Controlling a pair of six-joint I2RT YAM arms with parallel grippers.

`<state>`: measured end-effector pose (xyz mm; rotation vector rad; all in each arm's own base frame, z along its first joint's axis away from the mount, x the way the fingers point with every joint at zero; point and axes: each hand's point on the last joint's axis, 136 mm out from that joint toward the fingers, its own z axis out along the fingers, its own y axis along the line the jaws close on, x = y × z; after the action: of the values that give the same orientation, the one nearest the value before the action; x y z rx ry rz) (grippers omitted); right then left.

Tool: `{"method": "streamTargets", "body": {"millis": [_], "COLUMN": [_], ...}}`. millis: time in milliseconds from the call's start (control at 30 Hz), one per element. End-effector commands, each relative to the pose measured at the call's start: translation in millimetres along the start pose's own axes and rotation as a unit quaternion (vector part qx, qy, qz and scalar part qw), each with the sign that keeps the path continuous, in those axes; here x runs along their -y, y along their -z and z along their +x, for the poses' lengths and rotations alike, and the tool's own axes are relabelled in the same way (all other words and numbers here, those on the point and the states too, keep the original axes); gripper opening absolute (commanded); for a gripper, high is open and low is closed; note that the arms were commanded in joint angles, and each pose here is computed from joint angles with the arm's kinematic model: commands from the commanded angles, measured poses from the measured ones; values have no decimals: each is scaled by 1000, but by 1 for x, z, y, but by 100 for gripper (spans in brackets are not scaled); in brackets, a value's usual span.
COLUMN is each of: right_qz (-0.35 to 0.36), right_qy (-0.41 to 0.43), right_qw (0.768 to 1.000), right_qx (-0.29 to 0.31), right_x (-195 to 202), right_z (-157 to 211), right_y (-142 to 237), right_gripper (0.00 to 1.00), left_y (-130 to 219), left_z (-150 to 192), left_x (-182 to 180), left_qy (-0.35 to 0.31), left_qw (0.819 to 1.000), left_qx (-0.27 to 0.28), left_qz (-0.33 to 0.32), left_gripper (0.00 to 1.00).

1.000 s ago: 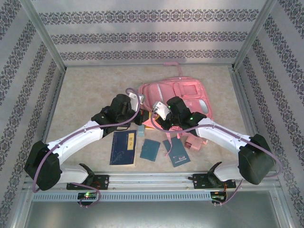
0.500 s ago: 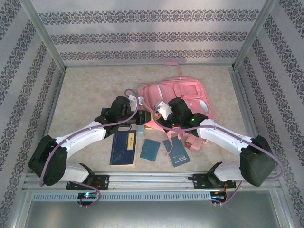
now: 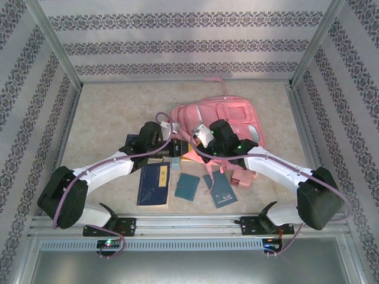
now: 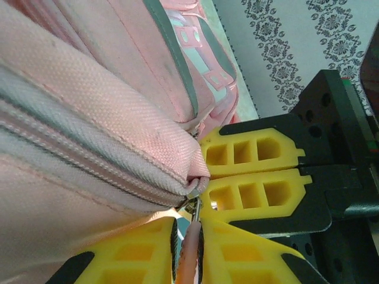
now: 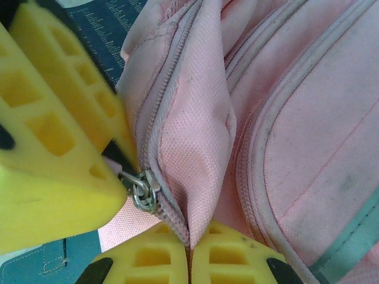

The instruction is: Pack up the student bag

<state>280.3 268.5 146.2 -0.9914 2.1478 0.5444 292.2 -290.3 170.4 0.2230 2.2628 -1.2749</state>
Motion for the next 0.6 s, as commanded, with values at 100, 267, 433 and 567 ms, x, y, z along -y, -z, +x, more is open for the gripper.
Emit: {"method": "streamTargets", "body": {"millis": [100,267,433,567], "right_qz": [-15,-15,-13,-13], "right_qy": [-10,-11,-18,-28], "right_qw": [999,999,999,999], "right_qx": [42,40,41,42], "right_x": [-3,-3,0,3], "right_z": [-27,-25,-26,-26], "right_y": [8,8,10,10], "right_gripper": [0,0,0,0], "left_y": [4,-1,-5,-6], "left_z": [-25,-28,-20,-13], "left_x": [-10,-10,-5,-7], "left_qy": [11,26,27,16], "left_qw": [999,998,998,999], "left_qx": [46,45,25,13], "left_qz": [0,19,47,51], "left_gripper": [39,35,33,35]}}
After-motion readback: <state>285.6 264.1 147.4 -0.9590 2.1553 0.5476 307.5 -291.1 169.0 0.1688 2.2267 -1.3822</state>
